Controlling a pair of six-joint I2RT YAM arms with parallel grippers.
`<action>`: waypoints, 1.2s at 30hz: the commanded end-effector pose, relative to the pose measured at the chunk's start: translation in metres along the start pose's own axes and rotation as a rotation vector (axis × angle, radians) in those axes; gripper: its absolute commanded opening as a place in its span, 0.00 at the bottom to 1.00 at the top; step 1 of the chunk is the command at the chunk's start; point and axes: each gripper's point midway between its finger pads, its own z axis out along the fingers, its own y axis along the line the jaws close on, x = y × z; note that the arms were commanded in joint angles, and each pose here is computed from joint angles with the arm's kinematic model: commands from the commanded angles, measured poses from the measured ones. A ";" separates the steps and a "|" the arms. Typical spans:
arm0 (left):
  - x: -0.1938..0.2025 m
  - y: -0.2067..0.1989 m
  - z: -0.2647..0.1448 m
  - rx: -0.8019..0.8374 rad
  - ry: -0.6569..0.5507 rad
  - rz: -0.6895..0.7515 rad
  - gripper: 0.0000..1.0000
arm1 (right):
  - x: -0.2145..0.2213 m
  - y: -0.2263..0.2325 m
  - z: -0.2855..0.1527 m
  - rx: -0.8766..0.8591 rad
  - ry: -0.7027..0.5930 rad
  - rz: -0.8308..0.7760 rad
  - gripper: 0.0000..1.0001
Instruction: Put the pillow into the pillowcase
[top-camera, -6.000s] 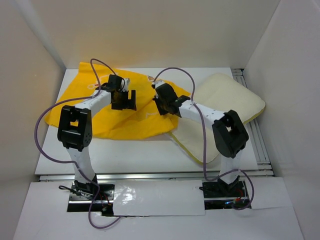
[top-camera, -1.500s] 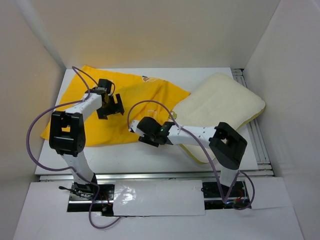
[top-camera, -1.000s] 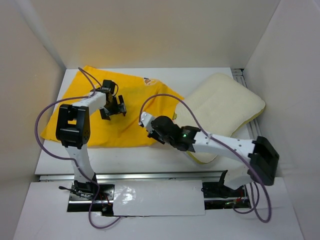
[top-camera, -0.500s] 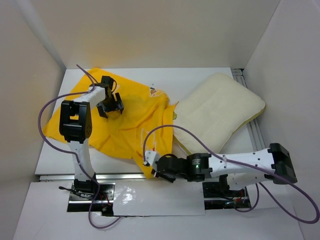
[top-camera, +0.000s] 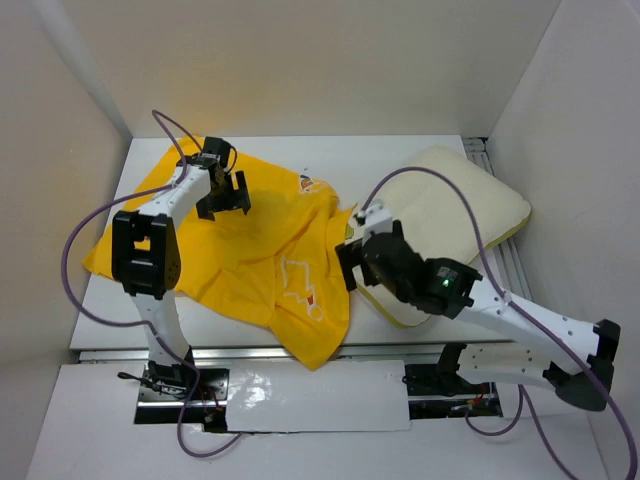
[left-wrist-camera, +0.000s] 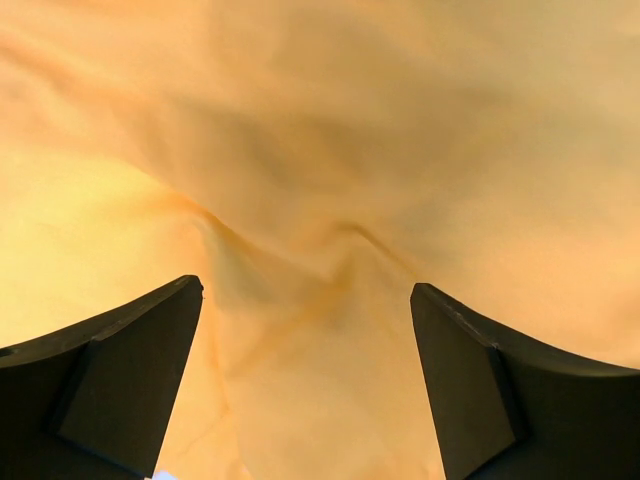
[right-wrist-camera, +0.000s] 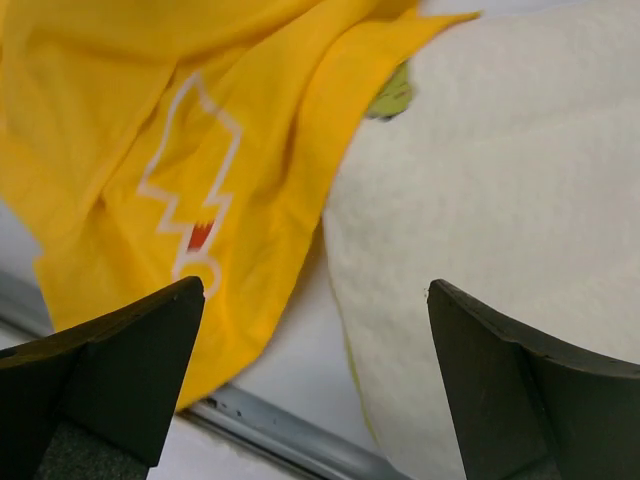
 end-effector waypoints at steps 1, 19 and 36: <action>-0.022 -0.031 -0.087 0.090 -0.202 0.104 0.99 | -0.045 -0.066 0.005 0.168 -0.070 0.234 1.00; 0.178 -0.062 -0.080 -0.005 0.047 0.334 0.86 | 0.031 -0.154 0.110 0.180 0.318 0.356 1.00; 0.199 -0.069 -0.049 -0.119 0.089 0.389 0.62 | 0.042 -0.161 0.105 0.185 0.299 0.397 1.00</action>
